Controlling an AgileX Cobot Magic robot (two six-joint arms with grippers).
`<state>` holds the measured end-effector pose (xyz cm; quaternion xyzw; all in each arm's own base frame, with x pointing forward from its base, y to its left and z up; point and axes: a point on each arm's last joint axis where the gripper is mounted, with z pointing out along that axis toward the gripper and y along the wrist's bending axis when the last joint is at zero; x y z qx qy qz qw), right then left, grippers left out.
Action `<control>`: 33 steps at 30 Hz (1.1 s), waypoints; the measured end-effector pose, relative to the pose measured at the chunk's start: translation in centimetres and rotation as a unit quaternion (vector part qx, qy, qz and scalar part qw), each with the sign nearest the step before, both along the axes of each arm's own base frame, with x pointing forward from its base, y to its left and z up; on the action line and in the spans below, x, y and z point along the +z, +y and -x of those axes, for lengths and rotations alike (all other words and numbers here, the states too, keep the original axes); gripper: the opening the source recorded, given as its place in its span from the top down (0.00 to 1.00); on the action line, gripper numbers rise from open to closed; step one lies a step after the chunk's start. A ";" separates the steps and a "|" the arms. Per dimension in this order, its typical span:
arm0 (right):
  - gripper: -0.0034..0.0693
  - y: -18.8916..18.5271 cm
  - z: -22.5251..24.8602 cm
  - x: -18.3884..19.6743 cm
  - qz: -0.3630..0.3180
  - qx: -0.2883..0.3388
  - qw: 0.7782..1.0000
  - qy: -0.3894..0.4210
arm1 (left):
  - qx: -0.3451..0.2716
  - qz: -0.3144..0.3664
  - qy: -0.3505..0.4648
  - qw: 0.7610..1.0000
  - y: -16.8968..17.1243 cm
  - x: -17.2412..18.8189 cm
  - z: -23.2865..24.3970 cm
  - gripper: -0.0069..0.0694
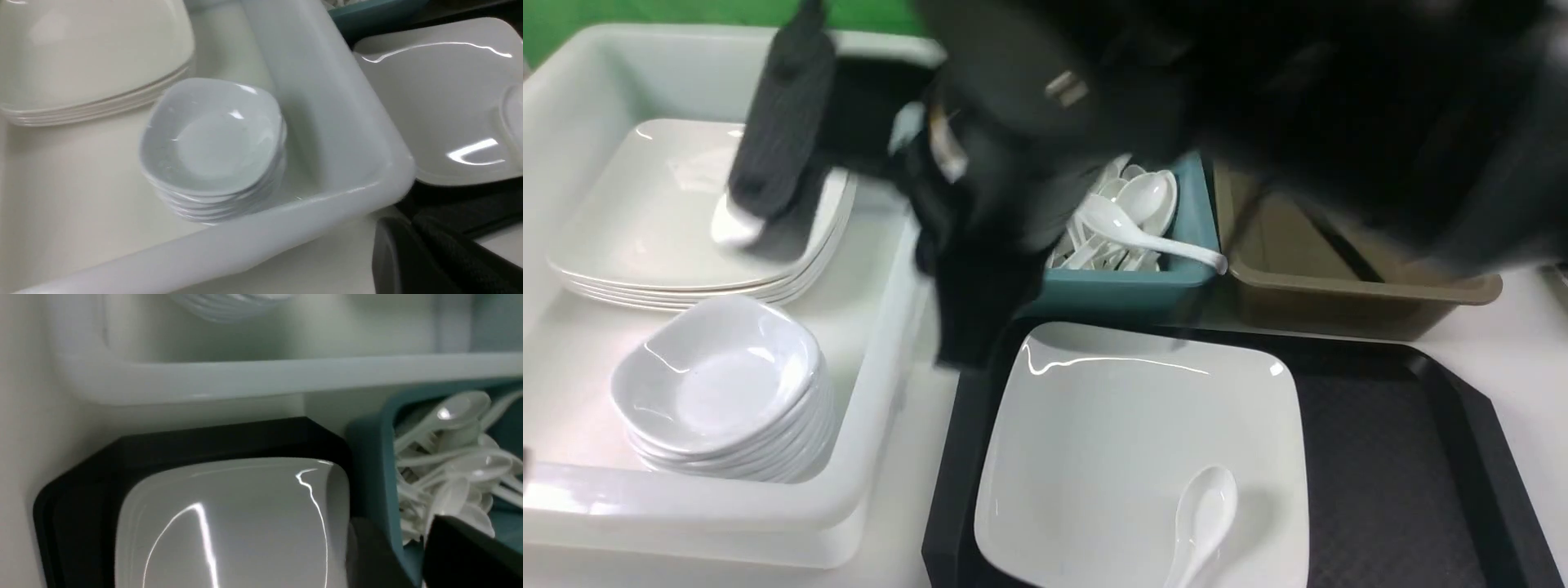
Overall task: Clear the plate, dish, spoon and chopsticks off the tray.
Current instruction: Use the left arm to grab a soup spoon from the plate
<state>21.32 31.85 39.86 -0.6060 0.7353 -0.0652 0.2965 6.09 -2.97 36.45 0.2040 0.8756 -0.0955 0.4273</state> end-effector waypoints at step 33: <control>0.63 -24.9 12.5 -5.2 -0.172 -0.356 0.915 0.084 | -0.239 -0.073 0.275 0.928 -23.2 -12.4 -13.7 0.84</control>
